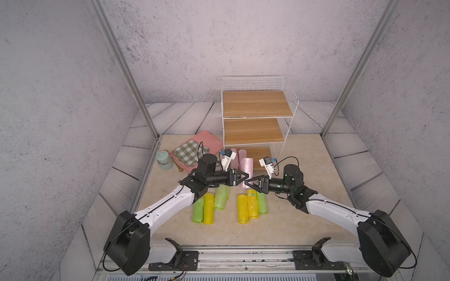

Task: Sort the rolls of trash bags by color and place them on the shelf
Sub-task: Pick up the roll of trash bags from the center of the board, then place the roll of trash bags on the shelf.

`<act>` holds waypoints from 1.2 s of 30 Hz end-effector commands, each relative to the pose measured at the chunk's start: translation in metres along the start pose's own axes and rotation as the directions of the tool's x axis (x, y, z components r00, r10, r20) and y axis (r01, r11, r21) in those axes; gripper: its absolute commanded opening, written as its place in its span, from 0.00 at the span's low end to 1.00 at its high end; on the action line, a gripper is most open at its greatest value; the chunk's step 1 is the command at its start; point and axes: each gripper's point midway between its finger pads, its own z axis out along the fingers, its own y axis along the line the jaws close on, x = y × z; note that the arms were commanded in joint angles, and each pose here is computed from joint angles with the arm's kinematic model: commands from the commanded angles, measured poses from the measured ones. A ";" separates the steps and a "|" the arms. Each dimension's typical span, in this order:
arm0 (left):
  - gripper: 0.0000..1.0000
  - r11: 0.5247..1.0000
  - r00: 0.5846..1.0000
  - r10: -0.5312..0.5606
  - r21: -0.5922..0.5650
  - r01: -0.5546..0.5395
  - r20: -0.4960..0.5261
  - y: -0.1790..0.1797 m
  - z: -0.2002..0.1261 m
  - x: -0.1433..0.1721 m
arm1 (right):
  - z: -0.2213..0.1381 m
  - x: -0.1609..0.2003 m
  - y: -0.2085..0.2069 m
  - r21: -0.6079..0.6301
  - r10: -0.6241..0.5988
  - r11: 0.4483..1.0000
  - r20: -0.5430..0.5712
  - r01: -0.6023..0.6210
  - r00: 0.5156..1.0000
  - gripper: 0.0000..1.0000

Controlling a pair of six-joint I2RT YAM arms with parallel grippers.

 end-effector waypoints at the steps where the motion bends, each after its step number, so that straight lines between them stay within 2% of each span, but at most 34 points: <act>1: 0.26 0.999 0.998 0.053 0.011 -0.054 0.026 -0.007 -0.003 -0.011 | -0.004 -0.002 0.009 -0.001 -0.038 0.999 -0.015 0.038 0.999 0.00; 11: 0.63 0.994 0.994 0.100 -0.058 -0.098 0.036 -0.004 -0.017 -0.007 | -0.021 -0.012 0.006 0.110 -0.090 0.990 0.024 0.087 0.996 0.00; 16: 0.76 0.990 0.992 0.118 -0.079 -0.113 0.054 -0.004 -0.025 -0.005 | -0.026 -0.015 0.003 0.142 -0.086 0.986 0.022 0.082 0.996 0.00; 19: 0.84 0.984 0.988 0.144 -0.111 -0.138 0.053 -0.004 -0.033 -0.003 | -0.033 -0.016 -0.002 0.213 -0.098 0.972 0.006 0.095 0.995 0.00; 22: 0.93 0.970 0.980 0.191 -0.168 -0.178 0.061 -0.002 -0.045 -0.002 | -0.045 -0.012 -0.015 0.332 -0.115 0.935 -0.045 0.123 0.992 0.00; 29: 0.97 0.917 0.963 0.266 -0.318 -0.241 0.035 0.014 -0.070 0.007 | -0.071 -0.007 -0.046 0.545 -0.122 0.826 -0.074 0.143 0.990 0.00; 36: 0.97 0.872 0.965 0.262 -0.430 -0.236 0.001 0.034 -0.082 0.013 | -0.083 0.002 -0.084 0.684 -0.058 0.722 -0.094 0.106 0.994 0.00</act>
